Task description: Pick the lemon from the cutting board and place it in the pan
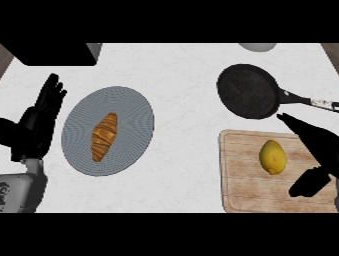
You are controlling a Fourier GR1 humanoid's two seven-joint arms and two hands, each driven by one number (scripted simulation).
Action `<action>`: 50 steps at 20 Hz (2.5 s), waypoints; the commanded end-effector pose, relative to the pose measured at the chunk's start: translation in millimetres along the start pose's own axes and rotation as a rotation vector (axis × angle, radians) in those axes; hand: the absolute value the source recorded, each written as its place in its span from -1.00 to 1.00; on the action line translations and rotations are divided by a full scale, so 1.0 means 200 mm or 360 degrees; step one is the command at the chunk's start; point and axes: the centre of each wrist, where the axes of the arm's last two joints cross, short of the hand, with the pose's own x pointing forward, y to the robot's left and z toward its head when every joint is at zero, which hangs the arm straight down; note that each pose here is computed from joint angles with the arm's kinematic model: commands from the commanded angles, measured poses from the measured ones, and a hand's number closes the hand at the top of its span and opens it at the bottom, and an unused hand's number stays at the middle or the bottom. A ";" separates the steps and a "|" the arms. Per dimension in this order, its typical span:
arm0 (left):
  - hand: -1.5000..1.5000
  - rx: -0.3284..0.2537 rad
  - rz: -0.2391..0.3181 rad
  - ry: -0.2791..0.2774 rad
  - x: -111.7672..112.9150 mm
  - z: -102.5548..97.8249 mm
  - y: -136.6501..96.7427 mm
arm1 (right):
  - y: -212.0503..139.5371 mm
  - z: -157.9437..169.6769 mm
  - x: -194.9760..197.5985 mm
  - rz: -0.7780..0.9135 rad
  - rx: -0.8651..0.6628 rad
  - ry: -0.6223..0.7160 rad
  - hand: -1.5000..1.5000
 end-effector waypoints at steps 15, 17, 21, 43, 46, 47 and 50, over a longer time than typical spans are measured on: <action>0.00 -0.0014 0.0009 -0.0028 0.05 -0.02 0.00 | 0.13 -0.19 0.07 0.0148 0.0171 0.0094 -1.00; 0.00 0.0016 0.0013 -0.0012 -0.05 -0.01 0.06 | 0.10 -0.22 -0.09 0.0111 0.0170 0.0121 -1.00; 0.00 -0.0028 0.0016 -0.0002 0.03 -0.06 0.02 | 0.15 -0.26 -0.02 0.0125 0.0244 0.0100 -1.00; 0.00 -0.0029 -0.0009 0.0002 -0.02 -0.03 -0.06 | 0.60 -0.05 0.81 0.0269 0.0002 -0.0451 1.00; 0.00 -0.0026 -0.0006 0.0012 -0.05 -0.03 -0.02 | 0.65 0.05 0.98 0.0241 -0.0239 -0.0542 1.00; 0.00 -0.0056 0.0010 0.0025 -0.02 -0.05 -0.05 | 0.61 0.08 1.03 0.0231 -0.0385 -0.0575 1.00; 0.00 -0.0014 -0.0008 0.0001 0.00 -0.06 0.00 | 0.56 0.21 1.12 0.0162 -0.0609 -0.0623 1.00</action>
